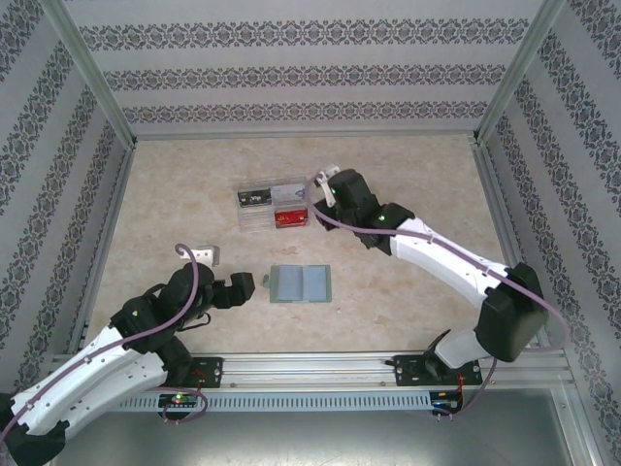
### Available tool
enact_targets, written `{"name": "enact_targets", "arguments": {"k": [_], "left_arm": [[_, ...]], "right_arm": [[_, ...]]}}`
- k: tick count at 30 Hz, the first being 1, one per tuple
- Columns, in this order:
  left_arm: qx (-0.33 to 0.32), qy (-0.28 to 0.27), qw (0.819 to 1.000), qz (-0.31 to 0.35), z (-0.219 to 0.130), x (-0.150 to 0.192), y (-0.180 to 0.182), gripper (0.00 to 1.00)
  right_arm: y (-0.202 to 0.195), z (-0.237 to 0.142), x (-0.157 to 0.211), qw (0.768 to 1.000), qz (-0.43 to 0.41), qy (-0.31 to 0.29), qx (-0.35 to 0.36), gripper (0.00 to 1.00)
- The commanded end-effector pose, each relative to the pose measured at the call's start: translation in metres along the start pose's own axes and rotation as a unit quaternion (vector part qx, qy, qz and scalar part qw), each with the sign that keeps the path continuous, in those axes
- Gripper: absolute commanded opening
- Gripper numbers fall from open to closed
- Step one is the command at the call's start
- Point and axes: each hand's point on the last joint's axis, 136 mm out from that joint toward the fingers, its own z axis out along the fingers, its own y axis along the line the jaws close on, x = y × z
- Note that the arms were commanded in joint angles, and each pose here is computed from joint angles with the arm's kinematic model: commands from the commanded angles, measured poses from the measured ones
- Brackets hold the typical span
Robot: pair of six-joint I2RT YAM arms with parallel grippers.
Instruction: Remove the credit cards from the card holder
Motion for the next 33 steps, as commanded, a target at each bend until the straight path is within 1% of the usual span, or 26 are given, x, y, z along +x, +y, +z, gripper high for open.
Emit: {"name": "enact_targets", "arguments": {"k": [1,3,5,9,12,16,17,22,28,31,33], "left_arm": [[0.049,0.010,0.999,-0.020,0.007,0.000,-0.021,0.96],[0.063,0.023,0.997,-0.026,0.014,0.003,-0.028,0.93],[0.071,0.035,0.996,-0.029,0.020,0.007,-0.034,0.91],[0.072,0.056,0.995,-0.033,0.036,0.012,-0.040,0.86],[0.072,0.071,0.994,-0.036,0.048,0.016,-0.045,0.82],[0.068,0.087,0.993,-0.039,0.062,0.020,-0.049,0.76],[0.066,0.090,0.993,-0.038,0.066,0.021,-0.050,0.74],[0.067,0.095,0.992,-0.043,0.081,0.024,-0.053,0.71],[0.064,0.113,0.990,-0.044,0.101,0.033,-0.055,0.66],[0.063,0.123,0.989,-0.042,0.109,0.038,-0.056,0.62],[0.067,0.127,0.989,-0.041,0.113,0.039,-0.059,0.62]], "right_arm": [[0.020,-0.006,0.034,0.988,0.138,0.034,-0.066,0.33],[0.029,-0.009,0.053,0.982,0.163,0.049,-0.087,0.32],[0.034,-0.011,0.071,0.979,0.176,0.059,-0.087,0.32],[0.036,-0.010,0.106,0.978,0.180,0.079,-0.066,0.32],[0.034,-0.004,0.132,0.973,0.200,0.098,-0.054,0.33],[0.032,0.005,0.157,0.968,0.219,0.111,-0.049,0.33],[0.031,0.007,0.162,0.967,0.223,0.113,-0.047,0.33],[0.032,0.017,0.179,0.963,0.232,0.125,-0.046,0.35],[0.042,0.033,0.188,0.959,0.237,0.145,-0.063,0.33],[0.044,0.039,0.195,0.957,0.239,0.156,-0.060,0.32],[0.045,0.041,0.198,0.956,0.239,0.161,-0.057,0.32]]}}
